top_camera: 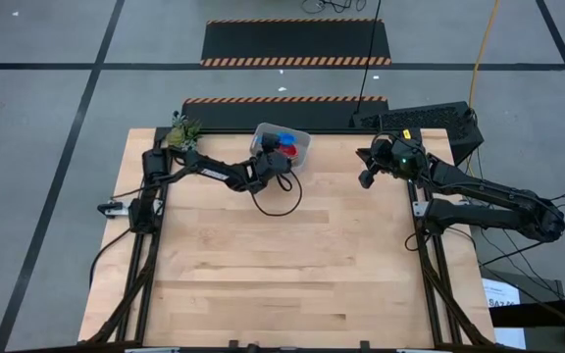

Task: Nest measuring cups in basket
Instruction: Put the stack of measuring cups into the gray bin

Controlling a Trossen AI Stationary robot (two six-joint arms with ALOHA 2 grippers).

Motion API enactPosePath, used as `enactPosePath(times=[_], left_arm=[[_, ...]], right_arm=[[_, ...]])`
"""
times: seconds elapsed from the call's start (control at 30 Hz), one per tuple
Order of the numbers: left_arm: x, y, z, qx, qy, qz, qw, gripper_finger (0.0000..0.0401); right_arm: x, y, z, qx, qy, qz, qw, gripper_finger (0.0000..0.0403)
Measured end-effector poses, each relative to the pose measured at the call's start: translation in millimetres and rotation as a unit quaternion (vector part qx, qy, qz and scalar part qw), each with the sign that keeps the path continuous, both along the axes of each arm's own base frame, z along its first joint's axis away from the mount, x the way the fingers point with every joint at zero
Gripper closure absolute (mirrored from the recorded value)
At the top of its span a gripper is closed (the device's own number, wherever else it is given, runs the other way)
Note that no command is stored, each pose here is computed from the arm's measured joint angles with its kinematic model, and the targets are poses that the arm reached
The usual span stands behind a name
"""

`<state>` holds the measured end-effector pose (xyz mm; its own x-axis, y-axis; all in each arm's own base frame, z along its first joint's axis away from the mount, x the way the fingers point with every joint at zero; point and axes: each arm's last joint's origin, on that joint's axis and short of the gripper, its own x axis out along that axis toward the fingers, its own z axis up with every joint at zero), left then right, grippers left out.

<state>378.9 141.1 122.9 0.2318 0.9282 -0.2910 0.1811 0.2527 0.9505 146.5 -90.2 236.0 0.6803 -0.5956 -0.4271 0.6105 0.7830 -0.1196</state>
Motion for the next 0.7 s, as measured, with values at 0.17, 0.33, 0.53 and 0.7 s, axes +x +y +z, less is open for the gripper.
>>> enactPosePath(times=[0.17, 0.33, 0.53, 0.7], left_arm=[[0.4, -1.0, -0.2, -0.006, 0.001, -0.009, 1.0, 0.0164], [1.2, -4.1, -1.0, -0.008, 0.012, -0.018, 1.0, 0.0162], [0.3, -3.7, -6.9, -0.03, -0.008, -0.023, 0.999, 0.016], [-2.7, -5.5, -10.5, -0.028, 0.015, -0.005, 0.999, 0.0159]], right_arm=[[0.0, 0.0, 0.1, -0.001, 0.0, 0.0, 1.0, 0.0369], [0.0, 0.0, 0.1, -0.001, 0.0, 0.0, 1.0, 0.0369], [0.0, 0.0, 0.2, -0.001, 0.0, 0.0, 1.0, 0.0369], [0.0, 0.0, 0.1, -0.001, 0.0, 0.0, 1.0, 0.0369]])
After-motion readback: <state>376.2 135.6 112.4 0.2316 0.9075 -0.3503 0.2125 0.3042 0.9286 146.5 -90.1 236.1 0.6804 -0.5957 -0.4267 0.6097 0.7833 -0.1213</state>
